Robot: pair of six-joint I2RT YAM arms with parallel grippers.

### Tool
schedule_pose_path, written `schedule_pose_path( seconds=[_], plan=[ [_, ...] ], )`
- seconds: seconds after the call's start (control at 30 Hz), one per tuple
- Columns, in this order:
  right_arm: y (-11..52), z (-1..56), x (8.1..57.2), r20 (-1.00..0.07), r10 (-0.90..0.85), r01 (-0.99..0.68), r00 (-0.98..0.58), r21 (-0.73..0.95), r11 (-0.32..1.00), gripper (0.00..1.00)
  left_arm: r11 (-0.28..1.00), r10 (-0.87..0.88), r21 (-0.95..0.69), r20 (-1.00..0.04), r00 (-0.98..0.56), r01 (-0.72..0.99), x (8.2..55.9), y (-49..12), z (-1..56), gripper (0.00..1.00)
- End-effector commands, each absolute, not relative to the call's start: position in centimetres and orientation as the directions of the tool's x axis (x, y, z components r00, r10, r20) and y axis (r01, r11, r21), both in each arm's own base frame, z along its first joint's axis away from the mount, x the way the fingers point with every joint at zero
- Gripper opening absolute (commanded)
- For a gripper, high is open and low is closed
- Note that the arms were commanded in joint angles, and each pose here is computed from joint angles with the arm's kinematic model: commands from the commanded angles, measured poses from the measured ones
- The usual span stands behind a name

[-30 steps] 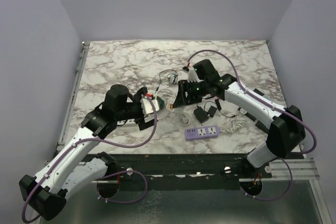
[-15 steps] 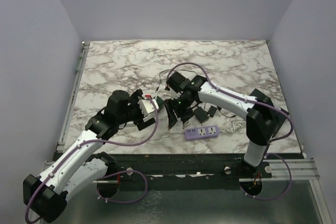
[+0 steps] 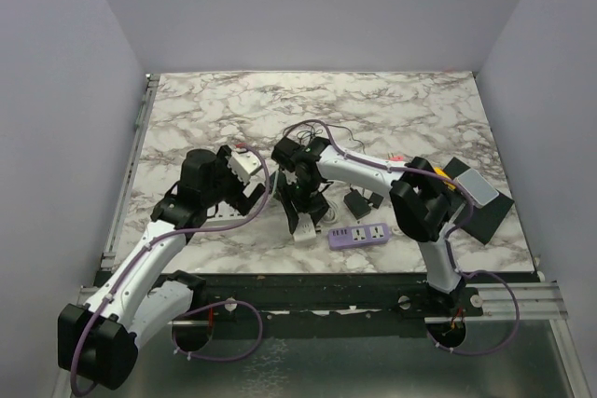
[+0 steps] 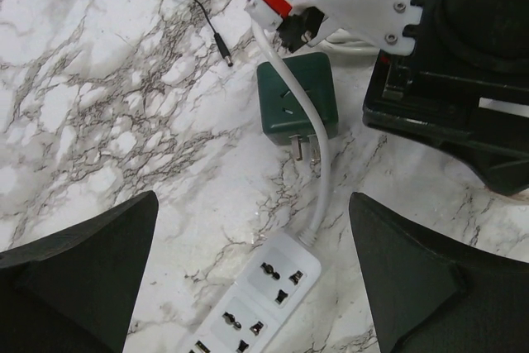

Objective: Insert the plug
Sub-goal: Place the socket at the center of the board, then pick up the plug from the center of the board.

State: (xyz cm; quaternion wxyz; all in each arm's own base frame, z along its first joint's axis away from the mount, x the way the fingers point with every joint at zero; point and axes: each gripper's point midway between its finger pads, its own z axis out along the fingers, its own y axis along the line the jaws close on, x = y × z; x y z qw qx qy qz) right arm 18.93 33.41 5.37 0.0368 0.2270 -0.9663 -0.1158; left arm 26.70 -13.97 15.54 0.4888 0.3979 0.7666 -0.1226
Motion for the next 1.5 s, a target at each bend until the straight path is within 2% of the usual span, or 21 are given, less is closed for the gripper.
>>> schedule_pose_path(
  seconds=[0.0,0.07,0.23,0.3,0.33,0.5,0.63,0.7,0.87,0.97,1.13,1.27,1.4,1.47],
  plan=[
    [34.3,4.8,19.4,0.008,-0.45,-0.44,-0.893,0.192,0.877,0.3,0.659,0.451,0.187,-0.874,-0.183,0.728,27.0,-14.5,17.5,0.99],
    [34.6,5.7,20.1,-0.024,-0.445,-0.441,-0.895,0.185,0.878,0.48,0.666,0.444,0.17,-0.872,-0.203,0.726,27.1,-14.5,17.7,0.99],
    [35.6,9.5,21.7,-0.135,-0.435,-0.454,-0.89,0.196,0.869,0.79,0.666,0.427,0.175,-0.887,-0.178,0.726,27.5,-14.9,19.2,0.99],
    [36.1,10.9,22.0,-0.17,-0.431,-0.46,-0.886,0.212,0.862,0.97,0.669,0.417,0.169,-0.891,-0.178,0.723,27.8,-15.1,19.7,0.99],
    [36.2,11.5,22.2,-0.184,-0.429,-0.463,-0.884,0.22,0.859,0.99,0.672,0.412,0.166,-0.894,-0.178,0.722,27.9,-15.1,20.0,0.99],
    [35.2,11.8,22.2,-0.187,-0.42,-0.454,-0.888,0.223,0.862,1.0,0.68,0.379,0.139,-0.907,-0.183,0.72,28.2,-15.6,21.1,0.99],
    [31.8,13.2,24.2,-0.241,-0.336,-0.387,-0.91,0.206,0.899,1.0,0.682,0.38,0.149,-0.909,-0.173,0.716,28.0,-15.4,21.2,0.99],
    [28.3,14.2,26.6,-0.295,-0.242,-0.303,-0.924,0.183,0.935,1.0,0.684,0.382,0.154,-0.908,-0.17,0.713,28.1,-15.4,21.4,0.99],
    [16.7,14.1,32.3,-0.413,0.035,-0.005,-0.91,0.095,0.995,0.84,0.678,0.376,0.151,-0.912,-0.163,0.72,28.6,-15.8,22.1,0.99],
    [11.5,12.1,34.1,-0.419,0.16,0.136,-0.894,0.088,0.987,0.81,0.667,0.373,0.143,-0.914,-0.162,0.731,28.7,-16.1,22.3,0.99],
    [7.6,8.6,36.9,-0.425,0.288,0.235,-0.858,0.174,0.956,0.84,0.652,0.373,0.137,-0.914,-0.158,0.746,28.8,-16.5,22.4,0.99],
    [7.4,6.3,38.7,-0.397,0.282,0.221,-0.874,0.194,0.956,0.88,0.633,0.374,0.127,-0.914,-0.158,0.764,28.7,-16.9,22.2,0.99],
    [7.1,5.3,40.4,-0.417,0.246,0.193,-0.875,0.165,0.967,0.99,0.623,0.375,0.125,-0.914,-0.155,0.772,28.6,-17.1,22.6,0.99],
    [6.5,5.0,41.0,-0.434,0.223,0.183,-0.873,0.132,0.974,1.0,0.621,0.378,0.132,-0.914,-0.147,0.773,28.7,-17.1,22.9,0.99]
  ],
)
